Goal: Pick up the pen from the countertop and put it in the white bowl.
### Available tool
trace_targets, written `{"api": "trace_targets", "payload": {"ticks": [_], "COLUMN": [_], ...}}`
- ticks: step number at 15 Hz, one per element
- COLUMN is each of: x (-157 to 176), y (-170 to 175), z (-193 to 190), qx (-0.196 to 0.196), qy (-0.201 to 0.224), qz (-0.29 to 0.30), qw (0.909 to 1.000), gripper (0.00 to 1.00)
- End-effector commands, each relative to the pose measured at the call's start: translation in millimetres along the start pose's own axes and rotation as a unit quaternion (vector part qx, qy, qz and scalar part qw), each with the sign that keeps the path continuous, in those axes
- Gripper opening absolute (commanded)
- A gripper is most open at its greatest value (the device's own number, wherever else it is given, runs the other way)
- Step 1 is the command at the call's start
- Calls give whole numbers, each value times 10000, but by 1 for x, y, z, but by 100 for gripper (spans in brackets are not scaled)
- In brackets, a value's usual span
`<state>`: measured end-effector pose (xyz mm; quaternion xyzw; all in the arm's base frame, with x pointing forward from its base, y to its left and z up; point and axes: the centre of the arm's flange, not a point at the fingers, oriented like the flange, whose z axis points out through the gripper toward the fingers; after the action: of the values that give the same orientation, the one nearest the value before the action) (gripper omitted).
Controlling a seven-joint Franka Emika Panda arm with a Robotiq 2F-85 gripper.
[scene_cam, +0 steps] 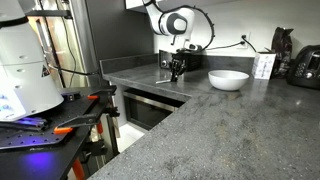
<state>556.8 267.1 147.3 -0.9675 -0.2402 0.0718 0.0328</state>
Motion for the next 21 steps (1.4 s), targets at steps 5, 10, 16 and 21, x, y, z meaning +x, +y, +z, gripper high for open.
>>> {"api": "trace_targets", "payload": {"ticks": [5,10,16,21], "x": [1,3,-5,-23], "y": [-20,-5,23,31], "z": [-19,-72,-131,-144], "qx": [-99,-156,-786,-1304], "qy": [86,1040,2541,2995], "qz": [-136,13,811,1084], "qw": [9998,9945,9606,9389], "gripper": [4,4,4,4]}}
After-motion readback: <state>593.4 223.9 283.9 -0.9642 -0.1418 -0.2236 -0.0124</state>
